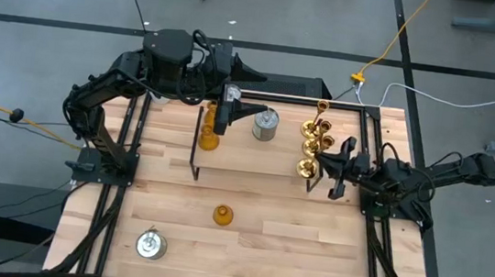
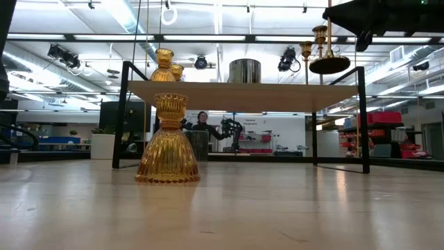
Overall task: Pick & Place candle stick holders
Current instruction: Put the candle holder on the shelf aligned with the other candle holder
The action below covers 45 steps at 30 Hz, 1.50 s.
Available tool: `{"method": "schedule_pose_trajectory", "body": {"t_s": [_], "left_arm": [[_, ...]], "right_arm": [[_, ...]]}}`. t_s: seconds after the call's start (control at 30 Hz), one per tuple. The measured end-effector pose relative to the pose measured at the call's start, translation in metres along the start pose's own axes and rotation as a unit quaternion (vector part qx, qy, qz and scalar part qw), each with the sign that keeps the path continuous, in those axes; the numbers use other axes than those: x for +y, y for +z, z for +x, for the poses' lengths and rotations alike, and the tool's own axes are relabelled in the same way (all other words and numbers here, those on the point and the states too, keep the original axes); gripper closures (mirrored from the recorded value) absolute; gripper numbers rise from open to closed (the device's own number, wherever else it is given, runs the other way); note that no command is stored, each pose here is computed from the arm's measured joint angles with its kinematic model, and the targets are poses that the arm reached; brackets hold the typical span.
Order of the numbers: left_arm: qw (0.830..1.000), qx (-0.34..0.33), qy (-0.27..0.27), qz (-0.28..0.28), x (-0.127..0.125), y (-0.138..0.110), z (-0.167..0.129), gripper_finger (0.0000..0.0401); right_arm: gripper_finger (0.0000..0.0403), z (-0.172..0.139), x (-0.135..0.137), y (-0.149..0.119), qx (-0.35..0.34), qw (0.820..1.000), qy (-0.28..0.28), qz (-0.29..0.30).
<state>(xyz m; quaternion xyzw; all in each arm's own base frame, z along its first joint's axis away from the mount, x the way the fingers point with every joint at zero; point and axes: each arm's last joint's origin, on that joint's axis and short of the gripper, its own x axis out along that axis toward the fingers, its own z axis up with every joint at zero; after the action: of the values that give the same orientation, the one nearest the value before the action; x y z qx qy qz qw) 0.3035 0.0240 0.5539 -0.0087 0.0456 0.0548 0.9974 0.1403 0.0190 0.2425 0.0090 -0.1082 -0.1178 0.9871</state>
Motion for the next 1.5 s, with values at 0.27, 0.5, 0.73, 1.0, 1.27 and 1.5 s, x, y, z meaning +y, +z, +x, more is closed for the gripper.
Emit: {"method": "schedule_pose_trajectory", "body": {"t_s": [0.27,0.5,0.73,1.0,1.27,1.5], "left_arm": [[1.0,0.0,0.0,0.0,0.0,0.0,0.0,0.0069],[1.0,0.0,0.0,0.001,0.0,0.0,0.0,0.0069],[1.0,0.0,0.0,0.001,0.0,0.0,0.0,0.0069],[1.0,0.0,0.0,0.001,0.0,0.0,0.0,0.0069],[1.0,0.0,0.0,0.001,0.0,0.0,0.0,0.0069],[1.0,0.0,0.0,0.0,0.0,0.0,0.0,0.0069]], "right_arm": [[0.0402,0.0,0.0,-0.003,0.015,1.0,0.001,-0.012],[0.0402,0.0,-0.001,-0.007,0.034,0.999,-0.023,-0.027],[0.0402,-0.001,-0.002,-0.011,0.05,0.997,-0.044,-0.028],[0.0402,-0.006,-0.004,-0.024,0.047,0.998,-0.047,-0.003],[0.0402,-0.008,-0.007,-0.026,0.022,0.997,-0.079,-0.01],[0.0401,-0.008,-0.007,-0.026,0.022,0.997,-0.078,-0.011]]}}
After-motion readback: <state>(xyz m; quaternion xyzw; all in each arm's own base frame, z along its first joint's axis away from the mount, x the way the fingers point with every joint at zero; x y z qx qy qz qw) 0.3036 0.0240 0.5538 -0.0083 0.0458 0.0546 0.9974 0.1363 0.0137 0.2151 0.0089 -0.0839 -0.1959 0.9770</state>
